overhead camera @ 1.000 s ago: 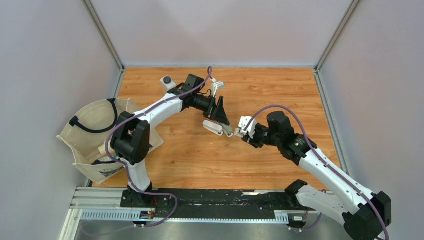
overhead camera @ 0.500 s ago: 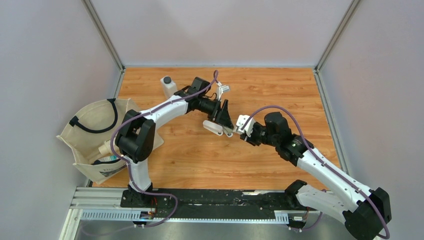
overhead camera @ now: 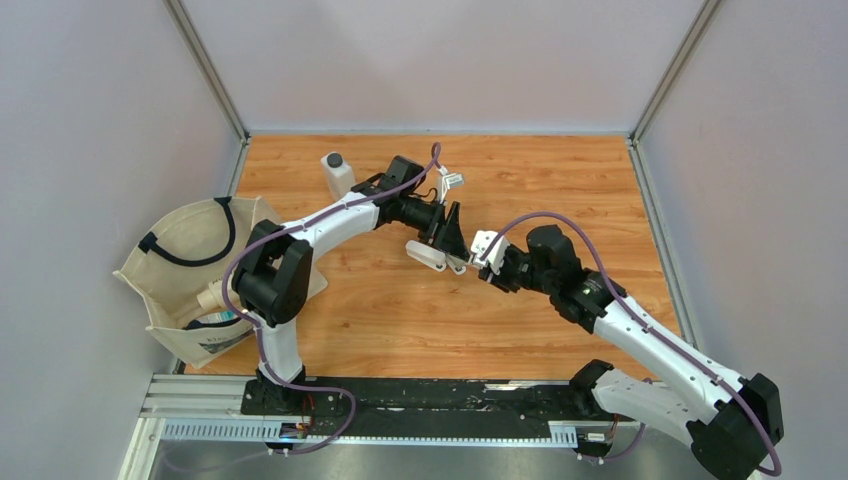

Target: Load the staples into the stapler

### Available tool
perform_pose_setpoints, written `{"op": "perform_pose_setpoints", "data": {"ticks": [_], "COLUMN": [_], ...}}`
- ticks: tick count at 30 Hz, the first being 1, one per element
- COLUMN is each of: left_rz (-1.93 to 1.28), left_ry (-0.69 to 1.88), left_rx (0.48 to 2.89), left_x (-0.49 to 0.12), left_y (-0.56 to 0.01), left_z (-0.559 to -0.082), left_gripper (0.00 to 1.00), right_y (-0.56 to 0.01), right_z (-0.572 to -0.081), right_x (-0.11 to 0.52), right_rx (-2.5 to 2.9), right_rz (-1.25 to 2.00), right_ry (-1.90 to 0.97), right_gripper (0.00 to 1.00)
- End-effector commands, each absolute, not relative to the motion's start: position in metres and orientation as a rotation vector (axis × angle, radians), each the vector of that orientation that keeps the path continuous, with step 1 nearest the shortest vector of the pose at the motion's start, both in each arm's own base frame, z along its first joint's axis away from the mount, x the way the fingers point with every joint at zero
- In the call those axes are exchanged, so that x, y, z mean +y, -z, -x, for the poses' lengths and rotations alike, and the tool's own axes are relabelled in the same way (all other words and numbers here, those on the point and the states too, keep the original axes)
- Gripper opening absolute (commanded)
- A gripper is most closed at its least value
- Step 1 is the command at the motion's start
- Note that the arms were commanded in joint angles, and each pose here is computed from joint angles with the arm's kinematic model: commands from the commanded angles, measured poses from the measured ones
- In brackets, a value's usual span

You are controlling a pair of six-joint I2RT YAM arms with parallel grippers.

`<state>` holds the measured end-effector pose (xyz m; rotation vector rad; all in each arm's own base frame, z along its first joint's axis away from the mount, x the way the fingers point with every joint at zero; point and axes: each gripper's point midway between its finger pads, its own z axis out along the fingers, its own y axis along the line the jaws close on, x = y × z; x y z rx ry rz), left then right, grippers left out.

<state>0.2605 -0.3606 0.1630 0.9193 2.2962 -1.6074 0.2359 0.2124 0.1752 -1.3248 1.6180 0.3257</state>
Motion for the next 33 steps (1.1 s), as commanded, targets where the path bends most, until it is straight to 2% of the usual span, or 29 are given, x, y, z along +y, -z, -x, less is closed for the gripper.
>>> {"op": "perform_pose_setpoints", "data": {"ticks": [1,33], "left_rz": [-0.950,-0.962], "left_ry": [1.625,1.606], "left_rx": [2.244,2.293], "left_x": [-0.370,-0.375], "left_y": [-0.175,-0.159], "left_z": [-0.264,-0.261], "left_gripper": [0.86,0.84], "right_y": [-0.186,-0.182], "right_z": [-0.239,-0.240], "right_x": [0.220,0.225], "right_rx": [1.574,1.580], "right_rz": [1.296,1.306], "right_ry": [-0.332,-0.304], "right_gripper": [0.39,0.38]}}
